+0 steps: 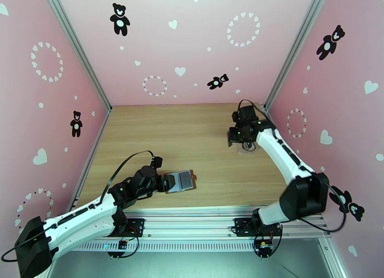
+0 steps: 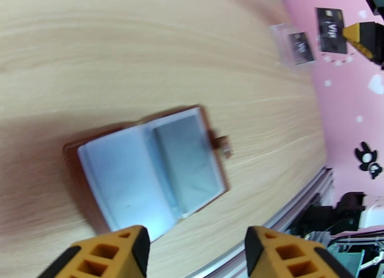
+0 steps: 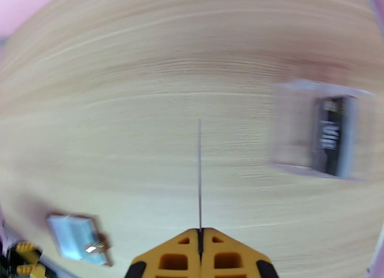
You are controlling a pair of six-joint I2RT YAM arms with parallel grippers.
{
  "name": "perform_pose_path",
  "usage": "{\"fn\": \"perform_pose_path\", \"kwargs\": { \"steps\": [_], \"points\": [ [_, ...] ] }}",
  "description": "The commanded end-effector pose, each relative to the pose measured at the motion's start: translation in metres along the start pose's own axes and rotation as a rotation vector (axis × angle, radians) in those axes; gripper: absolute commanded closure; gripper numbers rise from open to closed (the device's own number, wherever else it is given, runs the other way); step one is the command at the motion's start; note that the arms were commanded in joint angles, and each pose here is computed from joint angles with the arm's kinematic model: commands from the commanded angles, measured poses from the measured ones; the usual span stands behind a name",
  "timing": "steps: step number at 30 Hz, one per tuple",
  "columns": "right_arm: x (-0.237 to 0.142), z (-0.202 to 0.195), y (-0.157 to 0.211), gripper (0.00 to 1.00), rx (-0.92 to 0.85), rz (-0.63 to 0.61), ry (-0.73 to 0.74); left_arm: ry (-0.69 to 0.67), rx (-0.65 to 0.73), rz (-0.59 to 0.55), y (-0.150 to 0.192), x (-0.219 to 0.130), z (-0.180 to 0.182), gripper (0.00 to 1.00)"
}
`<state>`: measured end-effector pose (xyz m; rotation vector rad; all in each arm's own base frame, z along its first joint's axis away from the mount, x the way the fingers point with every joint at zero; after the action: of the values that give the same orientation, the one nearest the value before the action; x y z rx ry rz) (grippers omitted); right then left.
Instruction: Put the credit cards into the card holder
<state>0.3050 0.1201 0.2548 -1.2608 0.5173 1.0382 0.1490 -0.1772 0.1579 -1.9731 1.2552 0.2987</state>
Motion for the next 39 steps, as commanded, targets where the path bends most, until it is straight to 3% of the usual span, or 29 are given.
{"fn": "perform_pose_path", "kwargs": {
  "steps": [1,8,13,21,25,31,33,36,39],
  "points": [
    [-0.016,0.057,0.014,1.00,-0.044,-0.082,-0.323,0.173,0.026,-0.044,-0.008,-0.008,-0.021,0.40],
    [-0.047,0.115,0.074,1.00,-0.122,-0.079,-0.677,0.421,0.044,-0.095,-0.009,-0.032,-0.045,0.38],
    [-0.051,0.134,0.098,1.00,-0.112,-0.047,-0.800,0.574,0.052,-0.103,-0.008,-0.045,-0.060,0.39],
    [-0.052,0.169,0.115,1.00,-0.134,0.011,-0.948,0.610,0.042,-0.114,-0.011,-0.055,-0.066,0.49],
    [-0.045,0.171,0.121,1.00,-0.129,0.043,-0.958,0.641,0.027,-0.123,-0.013,-0.059,-0.071,0.58],
    [-0.043,0.174,0.126,1.00,-0.143,0.059,-0.993,0.650,0.003,-0.129,-0.012,-0.064,-0.070,0.92],
    [-0.046,0.174,0.127,0.84,-0.154,0.052,-1.005,0.659,-0.004,-0.126,-0.012,-0.067,-0.071,1.00],
    [-0.051,0.175,0.128,0.74,-0.179,0.042,-1.037,0.659,-0.005,-0.107,-0.011,-0.068,-0.073,1.00],
    [-0.060,0.177,0.128,0.75,-0.201,0.025,-1.066,0.660,-0.007,-0.079,-0.010,-0.067,-0.074,1.00]
  ]
}}
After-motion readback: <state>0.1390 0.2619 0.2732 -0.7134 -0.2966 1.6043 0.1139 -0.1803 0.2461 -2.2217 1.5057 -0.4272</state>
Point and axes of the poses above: each hand's point on the last joint's axis, 136 mm out from that joint toward the fingers, its own x axis out along the fingers, its own z axis along the line the jaws close on, y = z × x, the point moved 7 cm from there along -x, back along the fingers, and after that the axes turned 1 degree about -x, right-handed, at the moved point
